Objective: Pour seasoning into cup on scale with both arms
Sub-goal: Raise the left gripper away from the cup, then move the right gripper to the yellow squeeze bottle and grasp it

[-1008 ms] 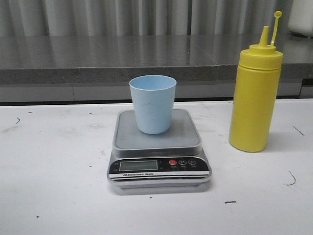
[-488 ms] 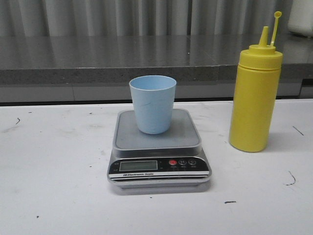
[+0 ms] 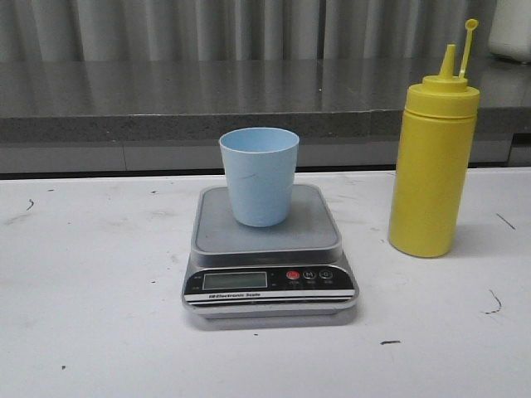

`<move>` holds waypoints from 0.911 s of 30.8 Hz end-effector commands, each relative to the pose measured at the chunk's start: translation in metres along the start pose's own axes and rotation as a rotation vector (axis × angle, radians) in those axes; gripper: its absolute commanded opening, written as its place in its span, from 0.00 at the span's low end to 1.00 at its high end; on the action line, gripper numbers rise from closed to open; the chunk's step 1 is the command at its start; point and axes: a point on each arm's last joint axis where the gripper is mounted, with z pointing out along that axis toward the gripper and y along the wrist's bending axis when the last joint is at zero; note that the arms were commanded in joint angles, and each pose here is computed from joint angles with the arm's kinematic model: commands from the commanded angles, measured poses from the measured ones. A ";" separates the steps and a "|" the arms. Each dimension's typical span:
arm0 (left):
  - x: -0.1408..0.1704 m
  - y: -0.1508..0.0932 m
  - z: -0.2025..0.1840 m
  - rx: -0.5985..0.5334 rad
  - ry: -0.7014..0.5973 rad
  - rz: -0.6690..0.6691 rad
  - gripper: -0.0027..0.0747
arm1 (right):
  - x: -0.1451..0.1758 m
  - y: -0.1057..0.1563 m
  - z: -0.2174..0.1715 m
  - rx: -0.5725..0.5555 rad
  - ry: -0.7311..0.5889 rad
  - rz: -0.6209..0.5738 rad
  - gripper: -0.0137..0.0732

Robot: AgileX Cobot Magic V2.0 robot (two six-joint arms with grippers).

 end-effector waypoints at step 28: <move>-0.011 -0.001 -0.004 0.011 -0.111 -0.021 0.01 | 0.103 0.045 0.144 -0.121 0.180 0.013 0.83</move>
